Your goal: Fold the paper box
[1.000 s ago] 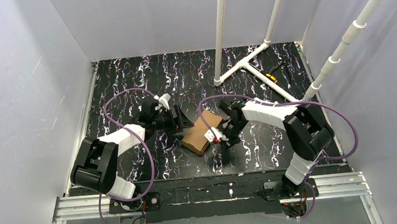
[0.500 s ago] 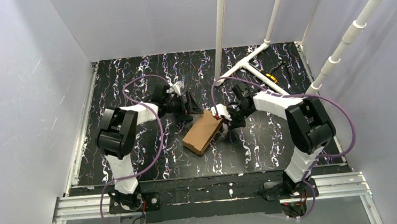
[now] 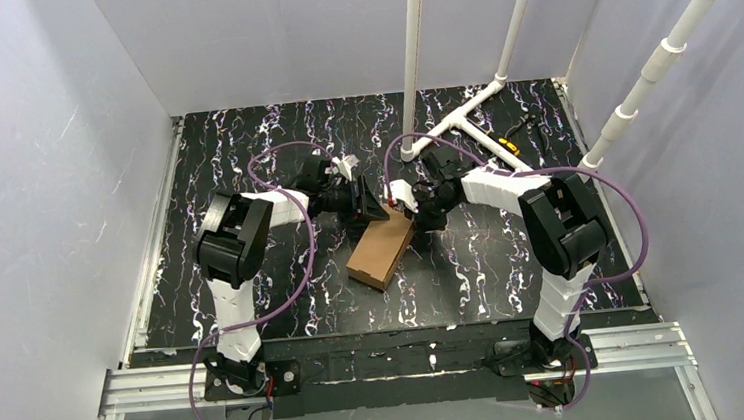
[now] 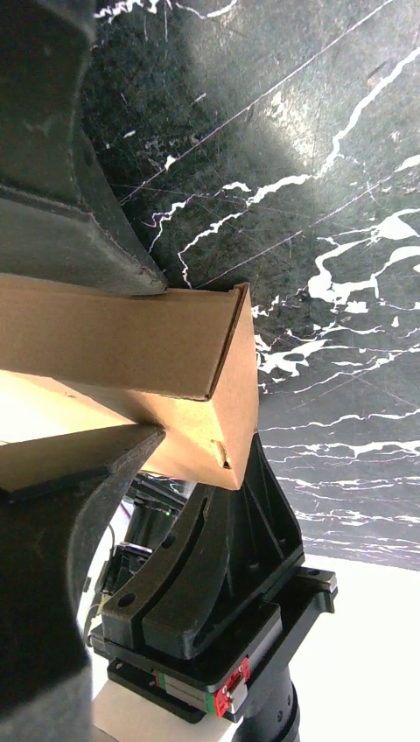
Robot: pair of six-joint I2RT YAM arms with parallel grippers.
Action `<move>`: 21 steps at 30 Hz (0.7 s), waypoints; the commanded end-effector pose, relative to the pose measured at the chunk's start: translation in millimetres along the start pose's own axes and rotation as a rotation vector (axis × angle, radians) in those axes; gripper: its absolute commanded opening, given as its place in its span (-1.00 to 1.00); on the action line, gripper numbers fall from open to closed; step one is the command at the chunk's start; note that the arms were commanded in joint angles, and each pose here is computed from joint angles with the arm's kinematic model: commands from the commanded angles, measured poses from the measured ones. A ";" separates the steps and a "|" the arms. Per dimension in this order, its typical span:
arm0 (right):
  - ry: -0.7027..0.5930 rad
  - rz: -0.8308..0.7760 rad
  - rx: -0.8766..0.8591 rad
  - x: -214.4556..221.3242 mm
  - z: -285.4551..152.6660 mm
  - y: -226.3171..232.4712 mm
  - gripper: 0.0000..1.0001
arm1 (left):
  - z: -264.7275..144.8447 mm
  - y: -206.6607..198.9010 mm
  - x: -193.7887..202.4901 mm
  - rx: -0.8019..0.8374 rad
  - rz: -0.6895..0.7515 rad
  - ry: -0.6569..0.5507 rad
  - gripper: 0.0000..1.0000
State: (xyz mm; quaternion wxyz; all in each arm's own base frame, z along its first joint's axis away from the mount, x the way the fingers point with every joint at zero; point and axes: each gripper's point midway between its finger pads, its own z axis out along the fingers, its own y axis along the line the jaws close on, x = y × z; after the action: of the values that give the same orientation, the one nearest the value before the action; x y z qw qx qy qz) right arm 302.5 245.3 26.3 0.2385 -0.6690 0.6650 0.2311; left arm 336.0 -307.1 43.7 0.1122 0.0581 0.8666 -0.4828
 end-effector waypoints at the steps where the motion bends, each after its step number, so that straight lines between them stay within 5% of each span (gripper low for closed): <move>1: -0.103 -0.028 0.078 -44.6 12.5 -22.3 -0.97 | 15.0 1.4 20.9 -0.018 -0.013 0.064 -0.04; 14: -0.031 -0.071 -0.113 1.7 -39.8 54.8 -0.97 | -58.0 -26.7 -36.5 -0.091 0.010 -0.223 0.53; 21: -0.156 -0.310 -0.318 -26.1 -33.9 107.6 -0.97 | -82.4 -20.1 15.3 -0.131 0.027 -0.171 0.44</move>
State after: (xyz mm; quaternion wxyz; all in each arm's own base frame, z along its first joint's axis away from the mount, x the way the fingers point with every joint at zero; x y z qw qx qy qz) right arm 232.8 224.5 58.3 0.2162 -0.7300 0.5798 0.2903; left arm 345.0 -258.6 107.2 0.2183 0.0053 0.8699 -0.4423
